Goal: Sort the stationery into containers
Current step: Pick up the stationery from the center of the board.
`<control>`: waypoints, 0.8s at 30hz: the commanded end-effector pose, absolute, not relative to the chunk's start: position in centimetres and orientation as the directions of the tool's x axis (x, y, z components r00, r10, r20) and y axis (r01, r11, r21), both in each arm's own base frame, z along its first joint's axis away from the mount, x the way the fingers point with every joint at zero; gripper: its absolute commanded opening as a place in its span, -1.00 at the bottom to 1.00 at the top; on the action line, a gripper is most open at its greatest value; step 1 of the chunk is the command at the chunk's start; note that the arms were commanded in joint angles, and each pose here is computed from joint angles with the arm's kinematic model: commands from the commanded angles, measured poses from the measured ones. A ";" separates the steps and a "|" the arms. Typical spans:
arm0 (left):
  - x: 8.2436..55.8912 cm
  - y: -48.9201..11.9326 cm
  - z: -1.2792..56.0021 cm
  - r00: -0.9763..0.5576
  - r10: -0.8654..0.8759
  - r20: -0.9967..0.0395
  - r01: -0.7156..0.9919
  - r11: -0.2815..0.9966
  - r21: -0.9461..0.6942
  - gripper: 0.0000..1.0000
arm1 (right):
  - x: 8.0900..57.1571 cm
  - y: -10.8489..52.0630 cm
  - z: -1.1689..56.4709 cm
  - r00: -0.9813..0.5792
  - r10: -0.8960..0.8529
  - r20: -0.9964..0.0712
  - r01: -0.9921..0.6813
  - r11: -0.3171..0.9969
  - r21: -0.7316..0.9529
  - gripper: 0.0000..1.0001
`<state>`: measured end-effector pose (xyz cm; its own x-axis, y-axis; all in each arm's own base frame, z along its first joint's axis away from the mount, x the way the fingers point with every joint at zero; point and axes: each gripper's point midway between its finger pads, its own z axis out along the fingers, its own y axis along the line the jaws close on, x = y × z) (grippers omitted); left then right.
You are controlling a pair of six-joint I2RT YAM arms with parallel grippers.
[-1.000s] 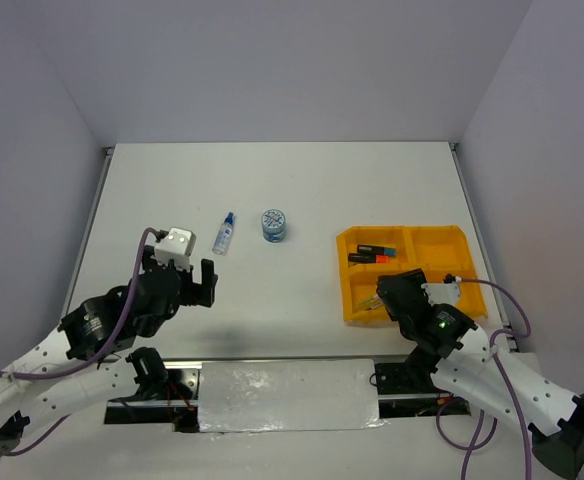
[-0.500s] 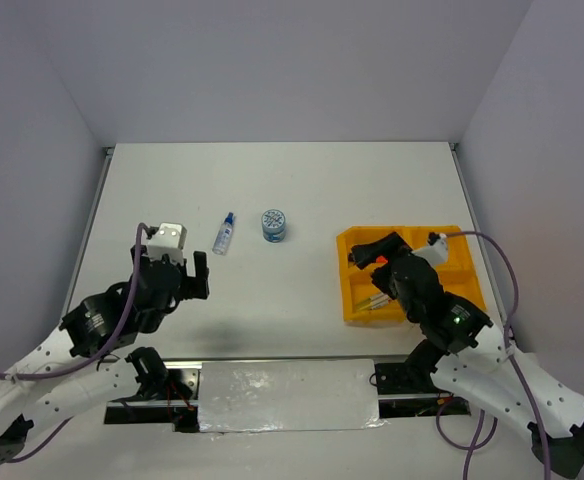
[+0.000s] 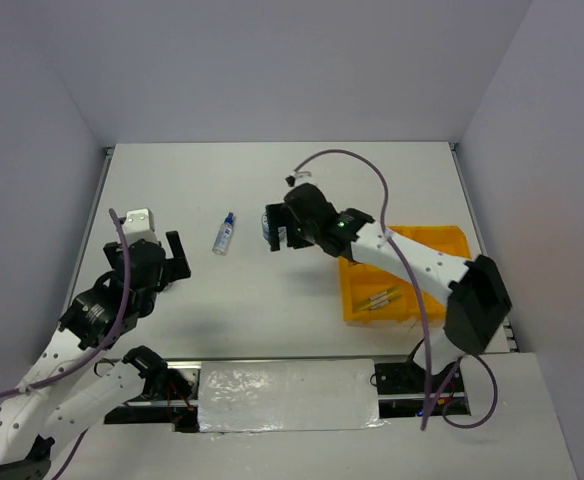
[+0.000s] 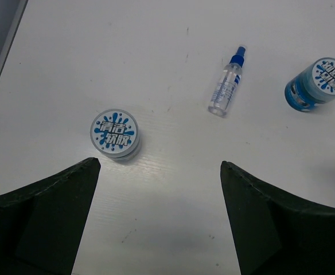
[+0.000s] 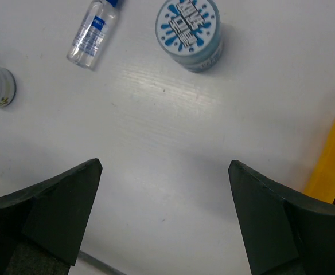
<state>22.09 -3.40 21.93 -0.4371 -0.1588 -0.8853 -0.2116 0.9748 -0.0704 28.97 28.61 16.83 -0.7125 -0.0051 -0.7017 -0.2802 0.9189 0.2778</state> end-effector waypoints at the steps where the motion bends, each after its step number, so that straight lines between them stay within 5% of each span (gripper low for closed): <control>1: 22.4 -3.4 23.6 -0.374 -0.205 -0.905 -0.218 0.967 -0.129 0.99 | 31.9 31.4 19.0 -0.636 -0.153 -0.756 -0.417 0.893 0.170 1.00; 8: 22.9 -4.3 22.6 -0.428 -0.166 -0.888 -0.182 0.979 -0.095 0.99 | 37.6 33.1 13.8 -0.692 -0.302 -0.656 -0.347 0.936 -0.065 1.00; 24: 23.0 -5.4 22.4 -0.449 -0.150 -0.881 -0.127 0.987 -0.103 0.99 | 42.3 34.1 9.1 -0.701 -0.310 -0.642 -0.357 0.932 -0.061 1.00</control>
